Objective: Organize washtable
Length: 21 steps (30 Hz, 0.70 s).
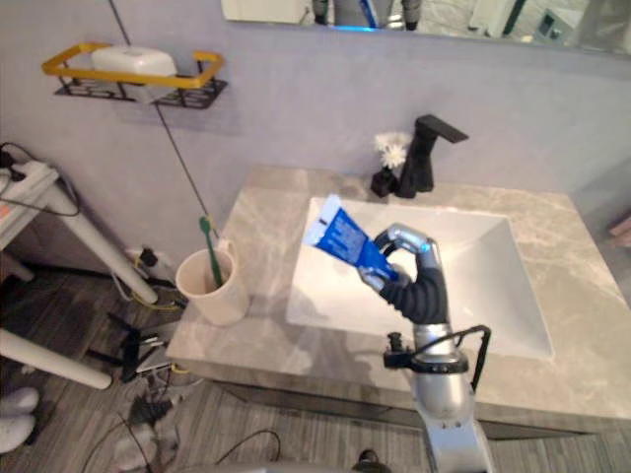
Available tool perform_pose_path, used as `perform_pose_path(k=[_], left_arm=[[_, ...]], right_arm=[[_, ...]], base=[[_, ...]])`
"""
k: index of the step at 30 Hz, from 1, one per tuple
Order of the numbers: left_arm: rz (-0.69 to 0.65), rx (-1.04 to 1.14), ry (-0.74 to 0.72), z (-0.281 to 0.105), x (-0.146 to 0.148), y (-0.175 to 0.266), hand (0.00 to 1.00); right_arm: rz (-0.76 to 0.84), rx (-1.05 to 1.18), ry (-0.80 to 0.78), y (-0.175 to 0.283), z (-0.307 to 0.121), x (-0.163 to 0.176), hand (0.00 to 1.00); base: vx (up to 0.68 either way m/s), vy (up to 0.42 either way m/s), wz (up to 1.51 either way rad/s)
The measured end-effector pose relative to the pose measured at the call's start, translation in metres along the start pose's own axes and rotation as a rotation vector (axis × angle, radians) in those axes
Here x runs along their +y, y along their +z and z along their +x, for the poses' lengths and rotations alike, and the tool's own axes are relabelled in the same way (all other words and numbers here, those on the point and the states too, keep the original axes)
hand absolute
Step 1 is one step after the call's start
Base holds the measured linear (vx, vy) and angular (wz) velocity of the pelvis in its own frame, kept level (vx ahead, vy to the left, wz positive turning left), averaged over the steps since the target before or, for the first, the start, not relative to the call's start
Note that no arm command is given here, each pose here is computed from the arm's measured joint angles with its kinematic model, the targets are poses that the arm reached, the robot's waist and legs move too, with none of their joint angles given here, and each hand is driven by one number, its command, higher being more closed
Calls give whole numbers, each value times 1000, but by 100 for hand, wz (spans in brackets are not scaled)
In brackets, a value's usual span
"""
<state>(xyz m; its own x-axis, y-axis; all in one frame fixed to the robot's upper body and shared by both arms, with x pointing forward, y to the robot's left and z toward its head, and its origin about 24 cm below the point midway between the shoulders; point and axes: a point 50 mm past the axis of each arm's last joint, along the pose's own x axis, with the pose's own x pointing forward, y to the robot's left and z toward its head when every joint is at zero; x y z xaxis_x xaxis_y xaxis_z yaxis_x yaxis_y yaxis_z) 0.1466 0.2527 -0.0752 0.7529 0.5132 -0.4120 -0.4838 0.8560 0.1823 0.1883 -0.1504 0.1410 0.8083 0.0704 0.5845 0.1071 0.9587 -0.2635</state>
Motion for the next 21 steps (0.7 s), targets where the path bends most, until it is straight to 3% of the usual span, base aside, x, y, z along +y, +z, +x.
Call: perform_pose_path(k=[3,10,17,21], left_arm=[[-115,-294,-2,-11,-11,63,0],[-281,-670,-124,-51,-38,145,0],[-434,-861,-359,-88,-61,183,0],[-444,-881,-387,-93,-64,187,0]], right_arm=[[39,-22,3,4,4,7,100],[83,-37,13,7,7,15,100],[122,-73,53,13,12,26,100],[133,-93,63,16,16,29,100]], base=[[-9,-24,11],[-18,-17,4],[-56,-16,0],[-45,-14,0]])
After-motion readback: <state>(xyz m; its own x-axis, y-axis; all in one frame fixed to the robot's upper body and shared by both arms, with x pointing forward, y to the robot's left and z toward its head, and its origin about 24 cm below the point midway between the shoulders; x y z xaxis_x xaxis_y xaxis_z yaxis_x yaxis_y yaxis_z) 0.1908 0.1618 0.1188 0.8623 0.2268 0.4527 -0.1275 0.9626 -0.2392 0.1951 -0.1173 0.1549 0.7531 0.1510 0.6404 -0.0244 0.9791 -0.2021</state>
